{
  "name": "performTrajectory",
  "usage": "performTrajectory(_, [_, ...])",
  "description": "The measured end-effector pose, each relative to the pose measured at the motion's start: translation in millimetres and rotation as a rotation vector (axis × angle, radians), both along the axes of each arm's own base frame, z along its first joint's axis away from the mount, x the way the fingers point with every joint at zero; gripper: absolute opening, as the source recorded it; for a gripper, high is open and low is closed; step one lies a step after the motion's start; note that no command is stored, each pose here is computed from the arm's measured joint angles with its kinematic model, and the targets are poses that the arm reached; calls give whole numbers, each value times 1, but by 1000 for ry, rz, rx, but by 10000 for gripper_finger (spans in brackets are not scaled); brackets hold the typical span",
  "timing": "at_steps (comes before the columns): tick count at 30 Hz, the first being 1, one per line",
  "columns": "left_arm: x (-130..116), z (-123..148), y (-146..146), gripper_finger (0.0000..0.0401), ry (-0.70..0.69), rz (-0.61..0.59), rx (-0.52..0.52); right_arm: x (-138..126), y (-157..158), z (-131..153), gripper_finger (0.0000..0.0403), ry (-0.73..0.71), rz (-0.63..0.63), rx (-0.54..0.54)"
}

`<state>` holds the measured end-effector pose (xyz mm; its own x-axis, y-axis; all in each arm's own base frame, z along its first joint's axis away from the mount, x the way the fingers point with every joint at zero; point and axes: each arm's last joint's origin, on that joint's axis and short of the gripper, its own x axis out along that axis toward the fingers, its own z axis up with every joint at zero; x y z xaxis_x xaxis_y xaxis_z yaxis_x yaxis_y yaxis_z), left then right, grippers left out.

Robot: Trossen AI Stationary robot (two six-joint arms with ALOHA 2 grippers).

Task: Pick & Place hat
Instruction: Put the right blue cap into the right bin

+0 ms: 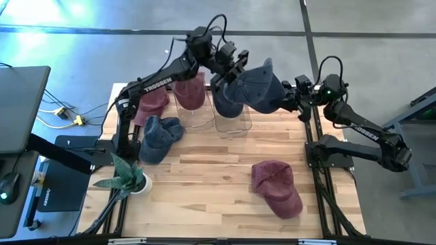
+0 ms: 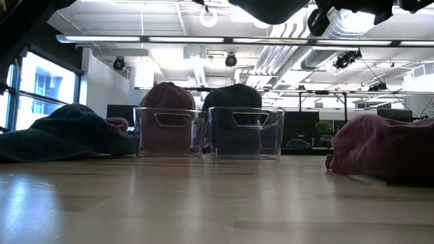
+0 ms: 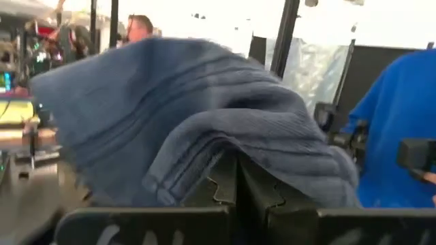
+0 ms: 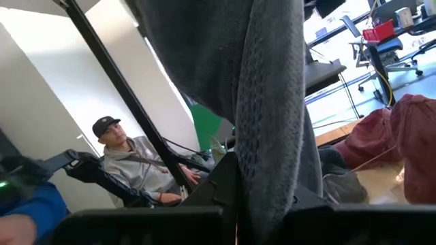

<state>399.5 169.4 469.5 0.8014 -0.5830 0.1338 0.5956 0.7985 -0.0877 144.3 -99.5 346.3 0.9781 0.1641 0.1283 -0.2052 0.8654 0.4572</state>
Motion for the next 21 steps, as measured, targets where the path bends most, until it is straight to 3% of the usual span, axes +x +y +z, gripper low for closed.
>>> performTrajectory(6, [-14,-7,29,0,51,-7,27,0,1,0,9,4,42,-15])
performTrajectory(10, [-11,-16,33,0,84,42,25,0,1,0,12,3,43,-18])
performTrajectory(14, [-1,-8,16,0,59,32,-52,0,1,0,10,4,42,-23])
performTrajectory(21, [9,9,-26,0,-7,-100,-111,0,1,-1,14,8,43,-22])
